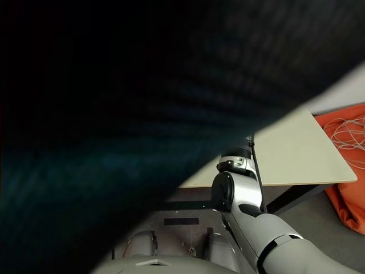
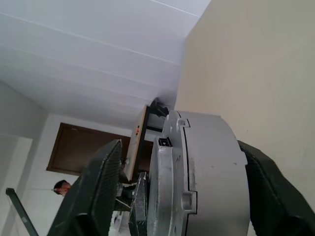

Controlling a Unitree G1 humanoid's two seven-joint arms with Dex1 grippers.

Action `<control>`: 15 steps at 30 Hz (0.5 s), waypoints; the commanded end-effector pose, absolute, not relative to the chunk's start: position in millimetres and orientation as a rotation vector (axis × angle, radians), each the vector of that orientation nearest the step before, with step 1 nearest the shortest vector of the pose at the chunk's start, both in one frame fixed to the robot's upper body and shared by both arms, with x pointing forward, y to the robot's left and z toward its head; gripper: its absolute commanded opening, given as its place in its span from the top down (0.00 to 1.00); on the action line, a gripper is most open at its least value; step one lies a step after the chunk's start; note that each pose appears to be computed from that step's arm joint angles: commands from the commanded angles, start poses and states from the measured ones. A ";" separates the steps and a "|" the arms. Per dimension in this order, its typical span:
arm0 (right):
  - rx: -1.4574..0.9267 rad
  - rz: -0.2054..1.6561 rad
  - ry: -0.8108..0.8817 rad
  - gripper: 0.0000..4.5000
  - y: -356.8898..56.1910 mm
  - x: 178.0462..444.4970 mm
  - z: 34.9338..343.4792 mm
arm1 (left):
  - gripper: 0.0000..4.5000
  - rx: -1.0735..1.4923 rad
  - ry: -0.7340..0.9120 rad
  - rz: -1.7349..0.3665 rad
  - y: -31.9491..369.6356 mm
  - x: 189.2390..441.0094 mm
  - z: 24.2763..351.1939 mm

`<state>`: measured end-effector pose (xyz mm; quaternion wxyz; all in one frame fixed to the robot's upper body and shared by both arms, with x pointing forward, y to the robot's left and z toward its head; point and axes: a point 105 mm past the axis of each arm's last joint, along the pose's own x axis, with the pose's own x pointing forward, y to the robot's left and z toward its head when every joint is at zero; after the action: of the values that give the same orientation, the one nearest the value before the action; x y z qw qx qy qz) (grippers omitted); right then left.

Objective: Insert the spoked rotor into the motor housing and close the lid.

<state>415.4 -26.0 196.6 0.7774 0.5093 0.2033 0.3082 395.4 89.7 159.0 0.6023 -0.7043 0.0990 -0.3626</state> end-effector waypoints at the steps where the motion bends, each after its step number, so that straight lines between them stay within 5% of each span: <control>1: 1.065 0.668 0.346 0.01 -31.1 418.4 214.3 | 0.55 -1.592 0.146 -0.916 93.1 394.9 185.8; 15: 0.866 0.366 0.246 0.01 -80.2 448.2 185.8 | 0.55 -1.454 -0.052 -0.647 155.8 410.5 173.2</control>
<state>446.7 -80.6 172.3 0.8831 0.4161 0.1417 0.1638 408.8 137.2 146.3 0.6845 -0.6712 0.0384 -0.2820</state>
